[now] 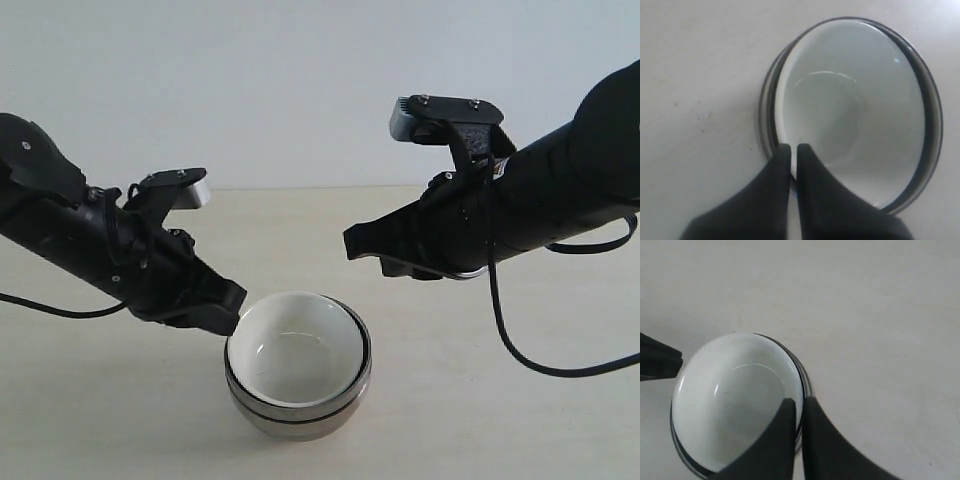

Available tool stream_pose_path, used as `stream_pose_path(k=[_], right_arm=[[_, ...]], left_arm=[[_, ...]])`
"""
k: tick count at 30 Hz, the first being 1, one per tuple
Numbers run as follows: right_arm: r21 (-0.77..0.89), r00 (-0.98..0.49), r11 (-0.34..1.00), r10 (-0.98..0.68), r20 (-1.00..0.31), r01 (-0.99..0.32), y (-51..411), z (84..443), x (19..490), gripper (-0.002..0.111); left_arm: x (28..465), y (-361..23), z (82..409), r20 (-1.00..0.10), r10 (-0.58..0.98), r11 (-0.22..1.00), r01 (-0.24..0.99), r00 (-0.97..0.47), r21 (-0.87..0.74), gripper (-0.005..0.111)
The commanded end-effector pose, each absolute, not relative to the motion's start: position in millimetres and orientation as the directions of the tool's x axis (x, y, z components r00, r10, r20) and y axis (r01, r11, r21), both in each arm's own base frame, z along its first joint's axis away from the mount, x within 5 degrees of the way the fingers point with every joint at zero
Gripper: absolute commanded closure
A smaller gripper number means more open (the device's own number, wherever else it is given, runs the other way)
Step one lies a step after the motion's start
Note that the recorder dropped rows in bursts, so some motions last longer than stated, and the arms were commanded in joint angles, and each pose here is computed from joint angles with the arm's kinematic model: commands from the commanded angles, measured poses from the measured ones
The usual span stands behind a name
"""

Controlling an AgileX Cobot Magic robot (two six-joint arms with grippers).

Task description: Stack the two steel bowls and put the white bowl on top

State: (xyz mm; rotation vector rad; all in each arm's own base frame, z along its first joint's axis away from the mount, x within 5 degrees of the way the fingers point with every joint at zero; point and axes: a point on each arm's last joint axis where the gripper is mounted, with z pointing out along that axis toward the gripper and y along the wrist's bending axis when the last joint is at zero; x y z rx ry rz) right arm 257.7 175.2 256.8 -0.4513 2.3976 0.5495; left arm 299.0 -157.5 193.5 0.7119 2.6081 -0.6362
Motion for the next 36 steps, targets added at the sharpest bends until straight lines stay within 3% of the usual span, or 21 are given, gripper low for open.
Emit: stream_pose_path(k=[1,9,19,27,36], right_arm=[[0.264,-0.738,0.855,-0.184,-0.65,-0.446,174.0,256.9,257.8,0.108],[0.263,-0.737,0.854,-0.188,-0.649,-0.448,174.0,256.8,257.7,0.108],[0.26,-0.705,0.851,-0.168,-0.689,-0.456,171.9,267.8,255.7,0.108],[0.276,-0.61,0.838,-0.083,-0.788,-0.471,151.9,304.7,225.6,0.108],[0.288,-0.485,0.834,0.028,-0.874,-0.47,113.3,310.4,170.2,0.108]], left_arm=[[301.5,-160.5,182.1,-0.425,0.389,0.773,0.54,-0.817,-0.332,0.103],[302.8,-161.3,180.4,-0.421,0.389,0.772,0.539,-0.819,-0.336,0.103],[291.0,-154.8,237.3,-0.557,0.401,0.742,0.615,-0.727,-0.268,0.103],[264.4,-135.8,283.3,-0.705,0.29,0.782,0.585,-0.647,-0.215,0.103],[206.8,-108.8,311.1,-0.84,0.08,0.818,0.517,-0.537,-0.252,0.103]])
